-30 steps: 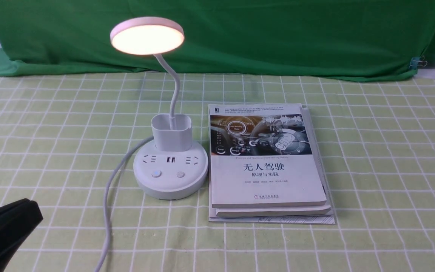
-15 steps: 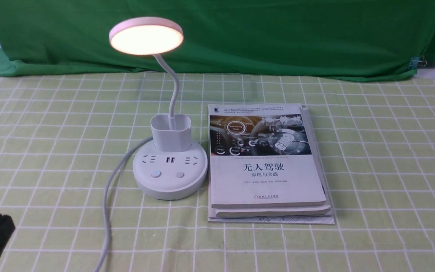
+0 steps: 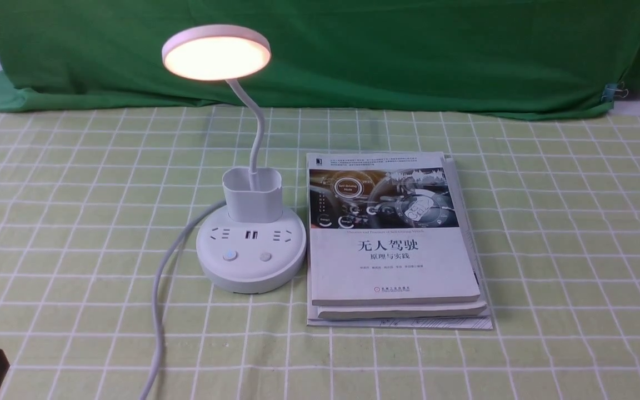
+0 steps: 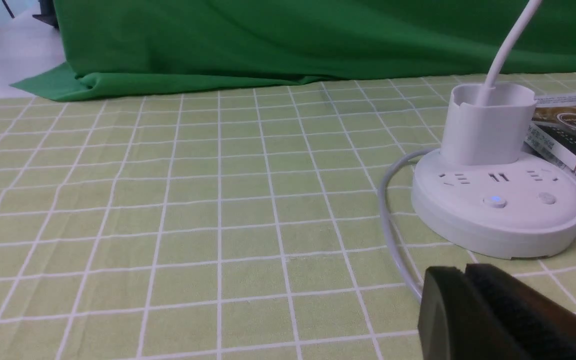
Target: Turn on the table lamp on the green coffee tablecloth with your hand.
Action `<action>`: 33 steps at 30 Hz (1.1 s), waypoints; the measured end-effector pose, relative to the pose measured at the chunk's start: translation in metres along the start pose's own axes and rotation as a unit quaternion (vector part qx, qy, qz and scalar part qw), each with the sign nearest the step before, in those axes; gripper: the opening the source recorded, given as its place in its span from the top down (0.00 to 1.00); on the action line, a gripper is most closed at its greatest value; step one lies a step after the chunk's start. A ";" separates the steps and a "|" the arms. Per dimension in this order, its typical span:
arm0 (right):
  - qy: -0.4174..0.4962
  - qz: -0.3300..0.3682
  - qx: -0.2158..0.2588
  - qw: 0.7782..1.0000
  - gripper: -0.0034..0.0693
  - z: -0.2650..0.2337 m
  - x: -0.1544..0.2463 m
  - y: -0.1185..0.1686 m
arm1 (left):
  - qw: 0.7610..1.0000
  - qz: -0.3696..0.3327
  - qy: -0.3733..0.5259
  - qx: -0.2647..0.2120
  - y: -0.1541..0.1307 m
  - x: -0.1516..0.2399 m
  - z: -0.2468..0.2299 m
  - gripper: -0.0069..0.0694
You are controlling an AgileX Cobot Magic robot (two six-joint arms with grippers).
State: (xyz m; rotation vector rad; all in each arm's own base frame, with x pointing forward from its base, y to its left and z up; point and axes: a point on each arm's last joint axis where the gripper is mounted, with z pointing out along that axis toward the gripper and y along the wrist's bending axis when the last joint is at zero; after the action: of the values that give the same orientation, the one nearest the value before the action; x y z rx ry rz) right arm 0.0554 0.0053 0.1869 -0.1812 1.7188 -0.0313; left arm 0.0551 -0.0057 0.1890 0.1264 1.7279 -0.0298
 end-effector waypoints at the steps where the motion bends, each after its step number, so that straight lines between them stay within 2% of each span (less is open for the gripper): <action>1: 0.000 0.000 0.000 1.000 0.62 0.000 0.000 0.000 | 1.000 0.000 -0.001 0.000 0.000 0.000 0.000 0.90; 33: 0.000 0.000 0.000 1.000 0.62 0.000 0.000 0.000 | 1.000 0.009 -0.001 0.000 0.000 0.000 0.000 0.90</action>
State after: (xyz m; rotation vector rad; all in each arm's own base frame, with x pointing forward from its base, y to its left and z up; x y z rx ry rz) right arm 0.0554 0.0053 0.1869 -0.1812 1.7188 -0.0313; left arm 0.0552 -0.0057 0.1891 0.1410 1.7256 -0.0172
